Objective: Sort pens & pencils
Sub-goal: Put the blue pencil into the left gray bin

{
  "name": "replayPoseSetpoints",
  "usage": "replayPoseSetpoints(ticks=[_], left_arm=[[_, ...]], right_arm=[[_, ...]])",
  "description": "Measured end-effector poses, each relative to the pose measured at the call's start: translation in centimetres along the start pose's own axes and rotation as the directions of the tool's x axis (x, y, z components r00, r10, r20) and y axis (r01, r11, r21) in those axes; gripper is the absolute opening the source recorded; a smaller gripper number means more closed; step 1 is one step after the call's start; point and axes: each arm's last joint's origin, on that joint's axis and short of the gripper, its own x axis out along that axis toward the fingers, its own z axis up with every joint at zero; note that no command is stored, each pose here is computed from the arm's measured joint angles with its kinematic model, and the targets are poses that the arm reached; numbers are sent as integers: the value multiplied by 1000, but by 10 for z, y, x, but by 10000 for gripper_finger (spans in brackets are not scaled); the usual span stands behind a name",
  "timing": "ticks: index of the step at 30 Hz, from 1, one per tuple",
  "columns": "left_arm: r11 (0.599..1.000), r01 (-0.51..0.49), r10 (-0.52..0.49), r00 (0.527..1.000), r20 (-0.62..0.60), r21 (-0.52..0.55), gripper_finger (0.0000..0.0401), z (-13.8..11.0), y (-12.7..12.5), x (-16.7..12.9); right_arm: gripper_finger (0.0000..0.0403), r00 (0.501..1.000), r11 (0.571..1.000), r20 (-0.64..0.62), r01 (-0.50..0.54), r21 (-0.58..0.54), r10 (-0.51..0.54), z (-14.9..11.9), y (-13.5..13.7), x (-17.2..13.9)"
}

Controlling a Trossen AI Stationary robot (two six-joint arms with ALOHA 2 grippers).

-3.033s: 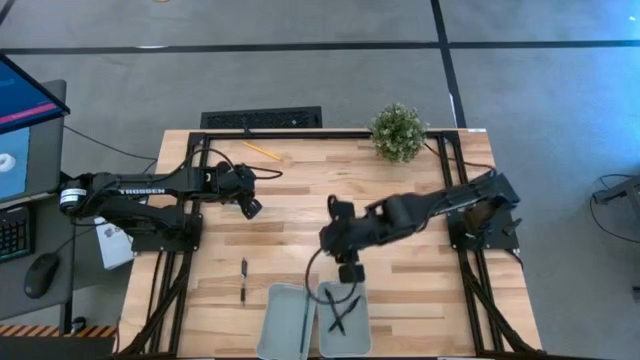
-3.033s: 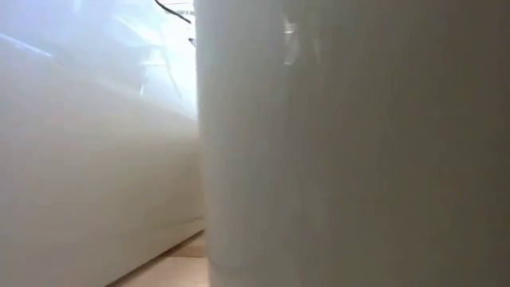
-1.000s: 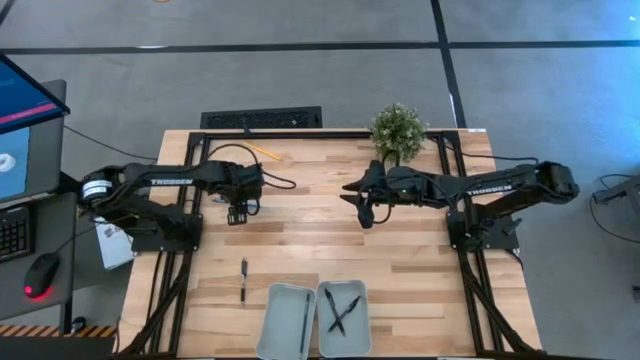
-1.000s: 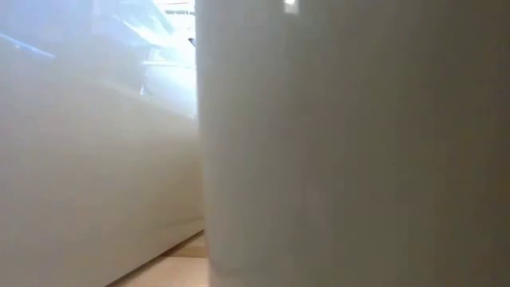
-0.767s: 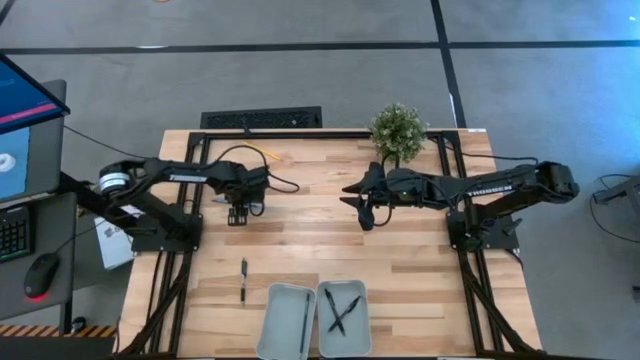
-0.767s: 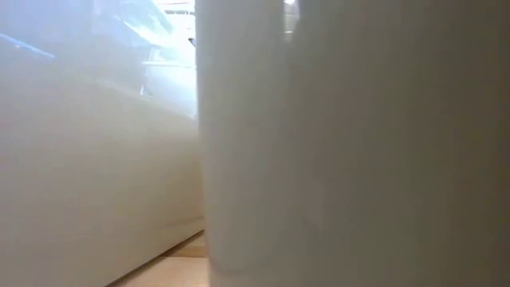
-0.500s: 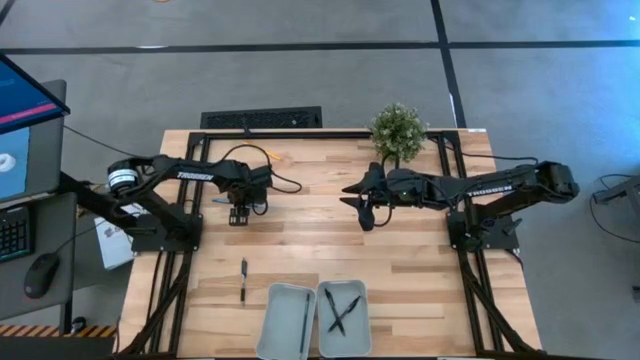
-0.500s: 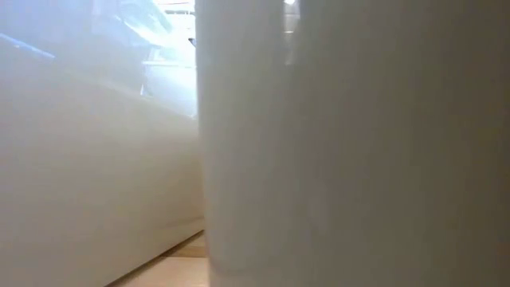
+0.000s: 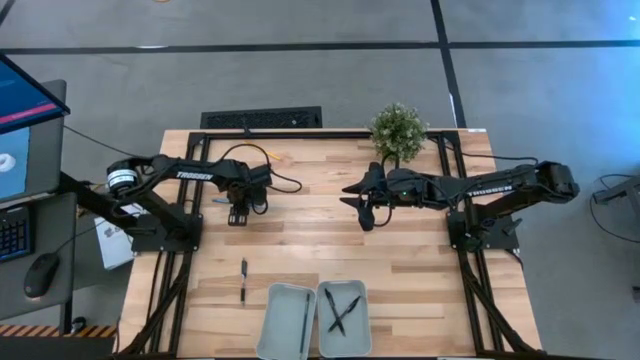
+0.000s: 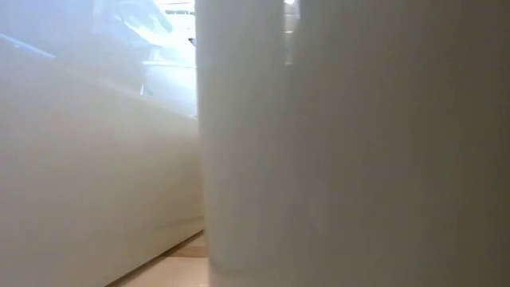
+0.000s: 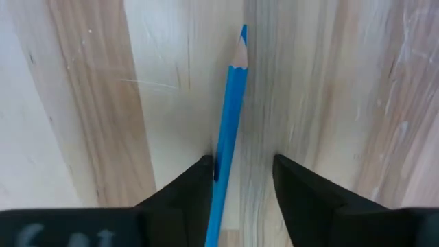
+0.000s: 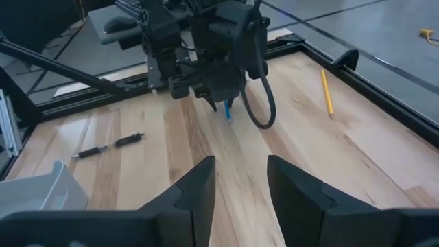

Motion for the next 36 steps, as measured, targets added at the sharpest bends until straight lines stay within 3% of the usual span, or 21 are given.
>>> replayPoseSetpoints(ticks=[36], left_arm=[[999,-7,6,1000,-2,-34,62,0,0,0]], right_arm=[[157,1000,1000,1,0,-1,0,0,0,0]])
